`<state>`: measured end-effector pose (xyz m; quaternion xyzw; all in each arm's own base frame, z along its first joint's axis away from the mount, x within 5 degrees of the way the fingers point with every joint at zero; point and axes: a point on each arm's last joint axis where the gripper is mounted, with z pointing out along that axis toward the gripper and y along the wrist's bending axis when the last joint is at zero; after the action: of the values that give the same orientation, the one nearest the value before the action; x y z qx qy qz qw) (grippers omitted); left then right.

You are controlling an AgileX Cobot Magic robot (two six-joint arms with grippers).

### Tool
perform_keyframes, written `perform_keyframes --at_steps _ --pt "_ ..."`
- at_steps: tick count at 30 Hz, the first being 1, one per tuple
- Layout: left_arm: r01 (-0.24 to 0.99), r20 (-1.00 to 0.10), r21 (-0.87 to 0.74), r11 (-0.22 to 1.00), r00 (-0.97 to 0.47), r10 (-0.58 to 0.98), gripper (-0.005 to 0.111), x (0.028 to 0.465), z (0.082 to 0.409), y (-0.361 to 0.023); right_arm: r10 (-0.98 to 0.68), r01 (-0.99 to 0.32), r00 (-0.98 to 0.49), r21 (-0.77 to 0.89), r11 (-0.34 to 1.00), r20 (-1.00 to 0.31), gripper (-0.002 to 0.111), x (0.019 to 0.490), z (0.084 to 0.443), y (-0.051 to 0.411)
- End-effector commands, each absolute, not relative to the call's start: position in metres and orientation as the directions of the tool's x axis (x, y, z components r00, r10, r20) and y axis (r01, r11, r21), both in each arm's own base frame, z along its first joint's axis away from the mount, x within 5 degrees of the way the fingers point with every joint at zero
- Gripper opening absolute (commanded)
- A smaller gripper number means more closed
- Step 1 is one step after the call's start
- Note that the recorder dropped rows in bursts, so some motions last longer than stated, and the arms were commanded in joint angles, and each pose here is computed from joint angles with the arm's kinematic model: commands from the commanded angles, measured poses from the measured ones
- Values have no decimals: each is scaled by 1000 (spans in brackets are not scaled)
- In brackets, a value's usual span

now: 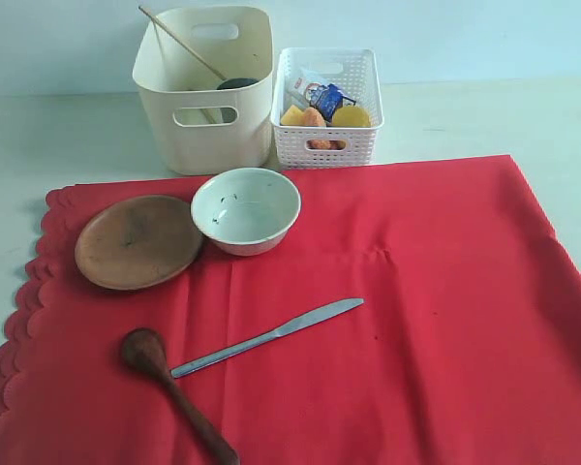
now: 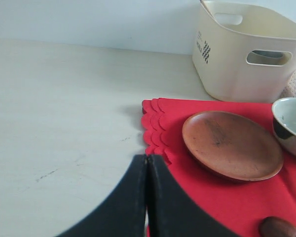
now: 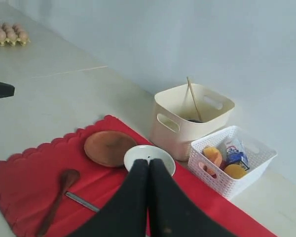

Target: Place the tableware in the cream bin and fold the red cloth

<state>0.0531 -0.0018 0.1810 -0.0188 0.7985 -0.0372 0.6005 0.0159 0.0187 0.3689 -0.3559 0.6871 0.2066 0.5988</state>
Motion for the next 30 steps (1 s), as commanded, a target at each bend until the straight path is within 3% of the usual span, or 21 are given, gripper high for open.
perform_keyframes --at_steps 1,9,30 --pt "11 -961 -81 997 -267 -76 0 53 181 -1 -155 -746 12 -113 656 -988 0 15 349 21" --pt "11 -961 -81 997 -267 -76 0 53 181 -1 8 -731 118 -82 678 -993 0 18 326 23" --pt "11 -961 -81 997 -267 -76 0 53 181 -1 -20 -748 41 -44 663 -999 0 20 310 27"
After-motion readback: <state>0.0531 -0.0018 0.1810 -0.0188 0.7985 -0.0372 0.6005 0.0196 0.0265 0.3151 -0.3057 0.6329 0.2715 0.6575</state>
